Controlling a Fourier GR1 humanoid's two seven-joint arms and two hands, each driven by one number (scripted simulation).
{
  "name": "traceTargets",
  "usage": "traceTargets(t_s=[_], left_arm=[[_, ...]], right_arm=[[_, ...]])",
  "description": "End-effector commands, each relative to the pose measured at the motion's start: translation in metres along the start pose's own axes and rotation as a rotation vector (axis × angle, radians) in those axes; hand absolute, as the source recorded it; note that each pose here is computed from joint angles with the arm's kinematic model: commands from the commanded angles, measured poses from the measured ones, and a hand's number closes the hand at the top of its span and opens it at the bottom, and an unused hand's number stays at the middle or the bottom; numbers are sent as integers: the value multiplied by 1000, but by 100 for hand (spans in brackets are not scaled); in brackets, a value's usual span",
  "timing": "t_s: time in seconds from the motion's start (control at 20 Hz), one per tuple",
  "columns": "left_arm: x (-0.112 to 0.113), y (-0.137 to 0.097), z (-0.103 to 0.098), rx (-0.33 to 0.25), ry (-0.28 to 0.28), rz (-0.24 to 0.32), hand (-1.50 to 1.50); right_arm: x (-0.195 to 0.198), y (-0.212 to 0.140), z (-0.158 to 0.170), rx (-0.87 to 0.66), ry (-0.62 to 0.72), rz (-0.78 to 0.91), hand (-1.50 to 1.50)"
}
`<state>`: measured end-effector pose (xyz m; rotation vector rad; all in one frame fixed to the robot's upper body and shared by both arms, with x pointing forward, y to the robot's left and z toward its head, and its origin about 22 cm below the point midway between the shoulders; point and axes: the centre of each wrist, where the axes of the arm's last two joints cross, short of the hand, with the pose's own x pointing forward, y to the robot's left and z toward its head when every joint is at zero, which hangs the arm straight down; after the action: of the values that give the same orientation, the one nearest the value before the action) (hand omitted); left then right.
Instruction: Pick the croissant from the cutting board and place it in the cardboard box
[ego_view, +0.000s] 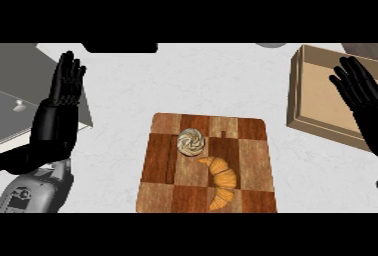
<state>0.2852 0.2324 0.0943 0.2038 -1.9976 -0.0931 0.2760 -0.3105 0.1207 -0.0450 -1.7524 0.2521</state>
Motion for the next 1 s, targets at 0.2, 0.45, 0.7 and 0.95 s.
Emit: traceTargets(t_s=[0.2, 0.45, 0.7, 0.95], left_arm=[[-14, 36, 4, -245, 111, -173, 0], [-32, 28, 17, -379, 182, -135, 0], [-33, 19, 3, -384, 176, -134, 0], [-33, 11, -7, -386, 178, -151, 0]], right_arm=[[89, 2, -1, 77, -307, 55, -150], [42, 24, 28, 135, -234, 349, -150], [26, 22, 27, 311, -353, 544, -150], [39, 60, 33, 403, -388, 724, -150]])
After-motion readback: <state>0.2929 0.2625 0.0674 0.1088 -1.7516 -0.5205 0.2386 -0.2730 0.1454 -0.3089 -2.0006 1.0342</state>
